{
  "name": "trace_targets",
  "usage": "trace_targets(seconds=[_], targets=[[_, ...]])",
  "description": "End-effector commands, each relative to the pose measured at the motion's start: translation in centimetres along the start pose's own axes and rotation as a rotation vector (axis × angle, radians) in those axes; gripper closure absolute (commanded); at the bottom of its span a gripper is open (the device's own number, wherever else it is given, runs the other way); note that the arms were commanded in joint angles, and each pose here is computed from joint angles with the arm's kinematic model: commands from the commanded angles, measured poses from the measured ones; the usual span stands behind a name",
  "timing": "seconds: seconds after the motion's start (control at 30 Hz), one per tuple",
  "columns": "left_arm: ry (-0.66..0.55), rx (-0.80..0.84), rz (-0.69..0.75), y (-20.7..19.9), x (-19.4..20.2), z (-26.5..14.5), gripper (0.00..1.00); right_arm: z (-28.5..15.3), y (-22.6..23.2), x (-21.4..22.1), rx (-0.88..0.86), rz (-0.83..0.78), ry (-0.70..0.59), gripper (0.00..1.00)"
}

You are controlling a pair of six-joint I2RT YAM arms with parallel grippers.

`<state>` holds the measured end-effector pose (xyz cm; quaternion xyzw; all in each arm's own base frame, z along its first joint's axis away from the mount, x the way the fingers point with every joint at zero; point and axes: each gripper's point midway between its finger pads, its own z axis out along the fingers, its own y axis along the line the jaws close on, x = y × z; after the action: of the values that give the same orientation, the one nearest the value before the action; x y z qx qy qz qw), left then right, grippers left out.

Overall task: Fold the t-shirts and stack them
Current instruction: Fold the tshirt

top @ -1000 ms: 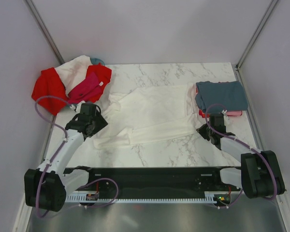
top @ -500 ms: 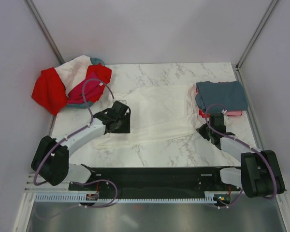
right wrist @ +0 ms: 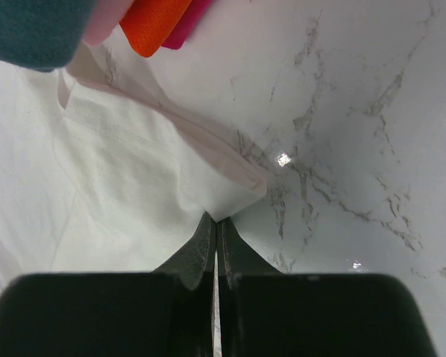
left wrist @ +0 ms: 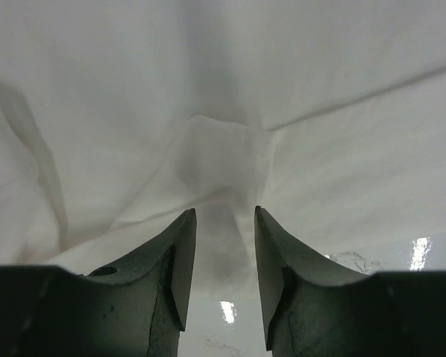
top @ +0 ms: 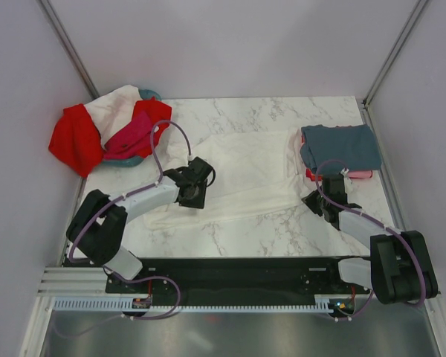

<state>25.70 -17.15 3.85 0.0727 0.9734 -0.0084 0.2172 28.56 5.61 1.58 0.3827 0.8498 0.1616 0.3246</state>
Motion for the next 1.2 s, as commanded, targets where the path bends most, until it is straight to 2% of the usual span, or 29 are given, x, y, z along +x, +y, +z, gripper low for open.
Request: trace_targets(seconds=[0.0,0.07,0.13,0.17,0.23,0.27,0.33,0.37,0.4,0.6,0.8,0.93,1.1,1.13,1.17], targets=[[-0.017,-0.035,0.007,0.4,-0.6,-0.1,0.55,0.0,-3.5,2.0,0.129,-0.027,0.073,1.00],[-0.006,-0.034,0.008,0.4,-0.4,0.1,0.53,0.0,-3.5,2.1,0.128,-0.030,0.080,1.00],[0.010,-0.042,0.011,0.5,0.0,0.3,0.57,0.0,-3.4,2.0,0.129,-0.029,0.075,1.00],[0.013,-0.045,0.011,0.5,0.1,0.4,0.65,0.0,-3.4,2.0,0.129,-0.027,0.075,1.00],[0.014,-0.053,0.010,0.7,0.1,0.4,0.74,0.1,-3.3,2.0,0.127,-0.030,0.077,1.00],[0.012,-0.056,0.010,0.8,0.1,0.4,0.81,0.1,-3.4,2.0,0.130,-0.029,0.078,1.00],[0.007,-0.055,0.008,0.8,-0.1,0.3,0.86,0.0,-3.5,2.0,0.132,-0.029,0.077,1.00],[0.005,-0.054,0.001,0.8,-0.2,0.2,0.96,0.0,-3.5,2.1,0.131,-0.030,0.078,1.00],[0.005,-0.054,-0.008,0.9,-0.2,0.2,0.98,0.0,-3.5,2.0,0.131,-0.029,0.076,1.00],[-0.081,-0.075,-0.138,3.3,-2.7,-1.4,0.98,-0.1,-3.5,2.1,0.132,-0.030,0.077,1.00],[-0.222,0.043,-0.437,7.7,-9.2,-3.7,0.98,0.0,-3.4,2.0,0.130,-0.027,0.078,1.00],[-0.308,-0.019,-0.580,11.6,-12.6,-4.8,0.98,-0.1,-3.5,2.1,0.129,-0.023,0.079,1.00],[-0.373,-0.114,-0.761,16.2,-13.9,-4.5,0.98,-0.3,-3.6,2.2,0.124,-0.017,0.078,1.00],[-0.363,-0.121,-0.789,16.5,-13.7,-4.1,0.94,-0.3,-3.6,2.3,0.125,-0.016,0.077,1.00],[-0.353,-0.125,-0.798,16.7,-13.5,-4.0,0.54,-0.3,-3.6,2.3,0.122,-0.017,0.077,1.00]])
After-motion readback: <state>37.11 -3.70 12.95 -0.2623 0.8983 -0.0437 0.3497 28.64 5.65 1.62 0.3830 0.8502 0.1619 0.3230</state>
